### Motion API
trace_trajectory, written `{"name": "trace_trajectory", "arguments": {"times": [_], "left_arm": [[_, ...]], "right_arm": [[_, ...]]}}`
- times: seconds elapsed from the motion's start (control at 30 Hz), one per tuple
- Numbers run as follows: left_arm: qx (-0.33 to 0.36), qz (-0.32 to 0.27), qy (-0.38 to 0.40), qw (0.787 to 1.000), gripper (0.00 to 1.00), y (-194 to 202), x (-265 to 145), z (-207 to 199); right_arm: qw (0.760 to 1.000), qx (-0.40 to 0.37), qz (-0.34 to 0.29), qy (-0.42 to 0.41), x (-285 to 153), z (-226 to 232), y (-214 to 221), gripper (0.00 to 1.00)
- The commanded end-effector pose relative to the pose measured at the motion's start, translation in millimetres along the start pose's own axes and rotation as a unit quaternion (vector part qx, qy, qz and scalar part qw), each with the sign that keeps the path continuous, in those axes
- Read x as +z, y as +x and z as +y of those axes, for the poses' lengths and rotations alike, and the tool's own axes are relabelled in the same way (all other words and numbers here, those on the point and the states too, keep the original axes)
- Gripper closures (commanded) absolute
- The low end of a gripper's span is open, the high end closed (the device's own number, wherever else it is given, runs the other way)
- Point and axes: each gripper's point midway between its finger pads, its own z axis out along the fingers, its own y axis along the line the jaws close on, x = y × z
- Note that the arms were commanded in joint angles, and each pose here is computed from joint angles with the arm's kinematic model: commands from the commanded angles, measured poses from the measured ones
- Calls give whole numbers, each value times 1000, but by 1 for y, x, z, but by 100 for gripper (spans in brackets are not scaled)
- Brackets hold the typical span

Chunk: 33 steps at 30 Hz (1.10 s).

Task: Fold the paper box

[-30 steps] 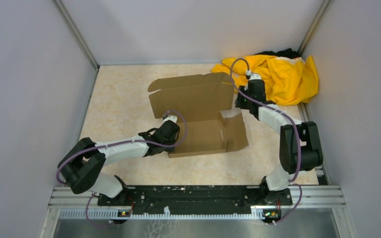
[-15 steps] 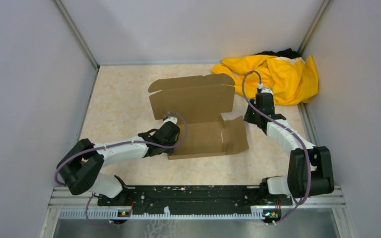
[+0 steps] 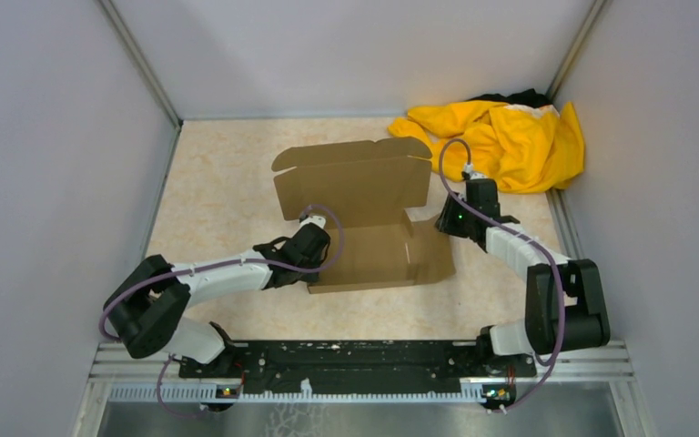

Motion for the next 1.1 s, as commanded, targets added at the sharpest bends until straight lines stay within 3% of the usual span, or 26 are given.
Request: {"name": "trace_trajectory", "arguments": {"times": [0.0,0.13,0.47,0.7,1.07], "left_arm": [[3,11,9,1000,65,7,-2,-3],[4,14,11,1000,65,8,-1,-5],[5,15,12,1000,65,9,1,-8],[5,17,13,1000,65,11,2,-10],[6,17,16,1000,65,10,5,-16]], "right_arm": [[997,-21,-54,-42,-10,17,-28,68],[993,-29,-80,-85,-20,33,-34,69],[980,-36,-77,-180,-25,62,-25,75],[978,-44,-61,-193,-27,63,-10,85],[976,-69,-44,-204,-31,72,4,87]]}}
